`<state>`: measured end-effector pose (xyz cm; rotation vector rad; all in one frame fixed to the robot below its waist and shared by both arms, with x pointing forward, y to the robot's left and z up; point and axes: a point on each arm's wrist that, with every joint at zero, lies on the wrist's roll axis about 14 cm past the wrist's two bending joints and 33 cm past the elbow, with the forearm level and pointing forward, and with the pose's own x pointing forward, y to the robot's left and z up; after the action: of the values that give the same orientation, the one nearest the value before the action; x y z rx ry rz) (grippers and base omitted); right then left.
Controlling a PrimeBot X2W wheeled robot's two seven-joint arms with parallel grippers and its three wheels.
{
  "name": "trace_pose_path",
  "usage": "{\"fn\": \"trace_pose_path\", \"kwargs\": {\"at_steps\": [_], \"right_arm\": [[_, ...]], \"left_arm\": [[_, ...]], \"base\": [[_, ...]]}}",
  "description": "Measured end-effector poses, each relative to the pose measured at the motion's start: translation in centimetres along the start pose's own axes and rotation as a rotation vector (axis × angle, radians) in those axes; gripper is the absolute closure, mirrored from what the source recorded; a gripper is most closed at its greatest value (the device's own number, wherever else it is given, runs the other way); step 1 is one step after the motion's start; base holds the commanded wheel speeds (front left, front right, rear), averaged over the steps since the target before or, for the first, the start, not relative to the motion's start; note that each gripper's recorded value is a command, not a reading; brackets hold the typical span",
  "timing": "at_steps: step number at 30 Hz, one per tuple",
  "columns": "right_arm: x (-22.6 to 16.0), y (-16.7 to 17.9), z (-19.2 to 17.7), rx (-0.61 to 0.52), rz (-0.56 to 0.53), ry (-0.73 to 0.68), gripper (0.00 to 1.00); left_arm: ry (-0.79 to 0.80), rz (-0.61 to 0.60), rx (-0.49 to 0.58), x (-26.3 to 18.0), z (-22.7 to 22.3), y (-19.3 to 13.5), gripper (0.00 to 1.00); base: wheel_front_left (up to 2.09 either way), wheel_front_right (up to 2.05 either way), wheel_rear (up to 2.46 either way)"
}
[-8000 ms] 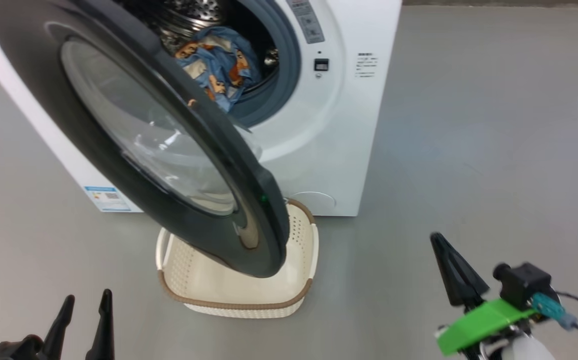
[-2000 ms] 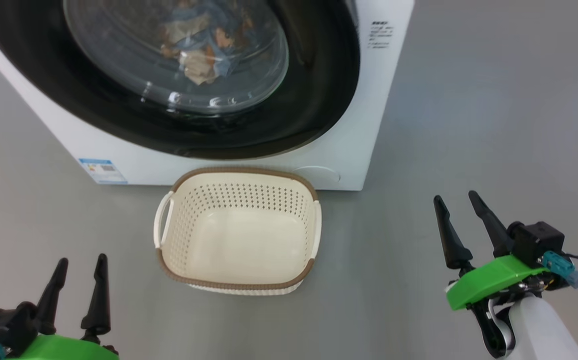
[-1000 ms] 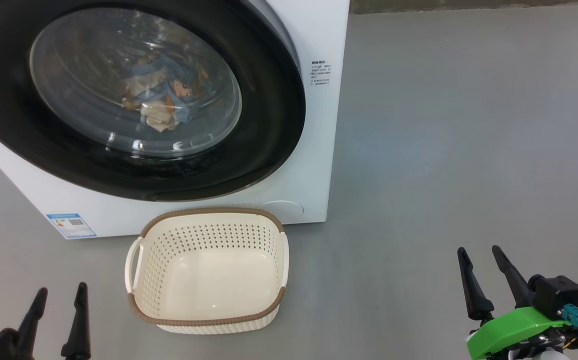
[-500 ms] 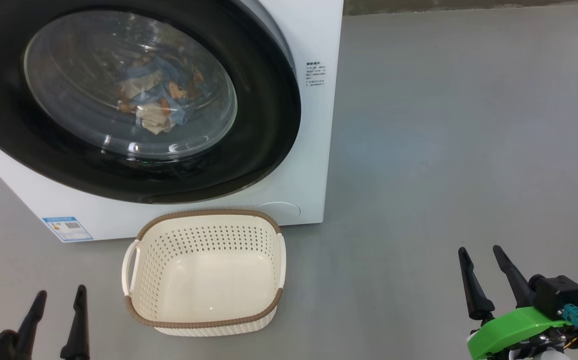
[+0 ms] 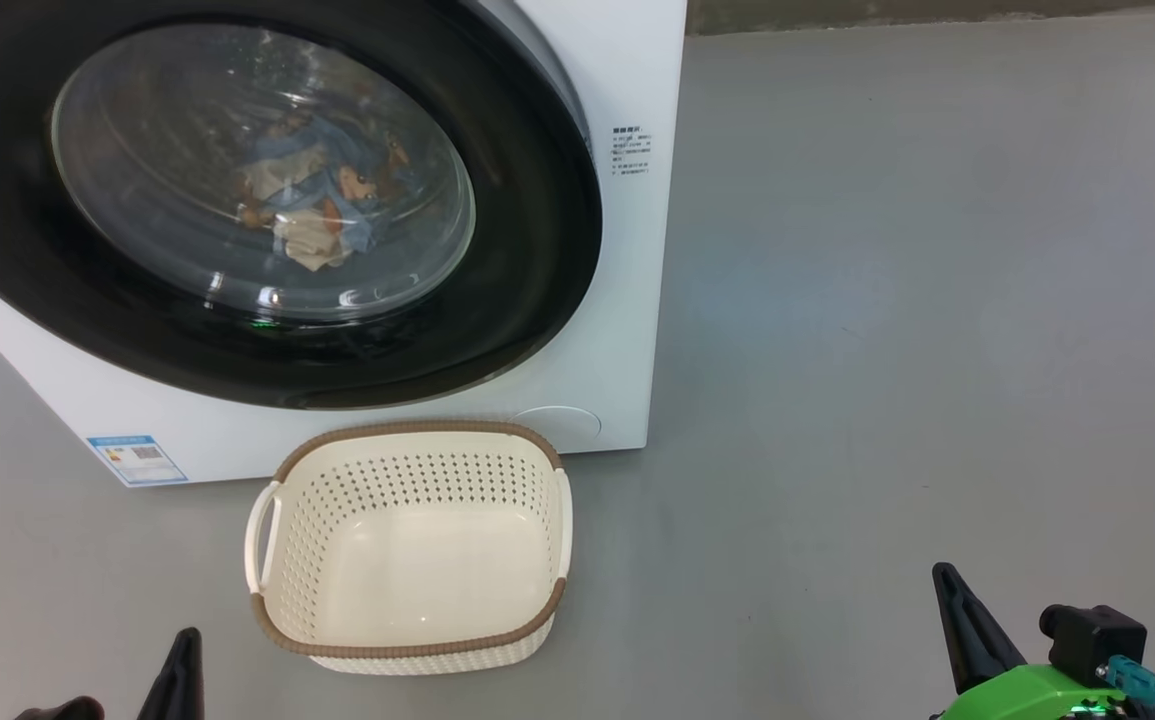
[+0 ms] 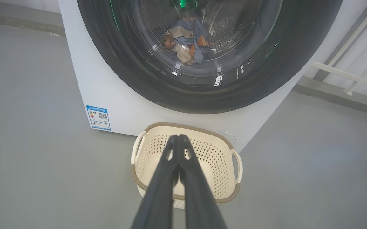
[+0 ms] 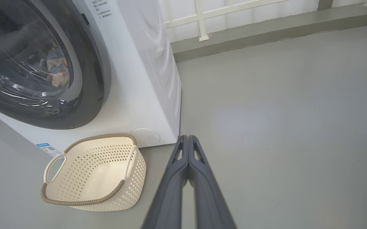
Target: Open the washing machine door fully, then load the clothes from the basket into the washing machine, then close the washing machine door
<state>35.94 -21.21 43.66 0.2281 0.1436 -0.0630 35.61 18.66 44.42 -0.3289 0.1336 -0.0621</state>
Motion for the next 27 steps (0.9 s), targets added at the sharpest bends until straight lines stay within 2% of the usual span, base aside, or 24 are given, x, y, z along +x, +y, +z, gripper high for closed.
{"fn": "trace_pose_path", "kwargs": {"at_steps": [27], "right_arm": [[0.29, -0.35, 0.76, 0.306, -0.044, -0.006, 1.00]], "left_arm": [[0.012, 0.071, -0.280, -0.05, -0.03, 0.76, 1.00]], "base": [[0.00, 0.00, 0.00]]}}
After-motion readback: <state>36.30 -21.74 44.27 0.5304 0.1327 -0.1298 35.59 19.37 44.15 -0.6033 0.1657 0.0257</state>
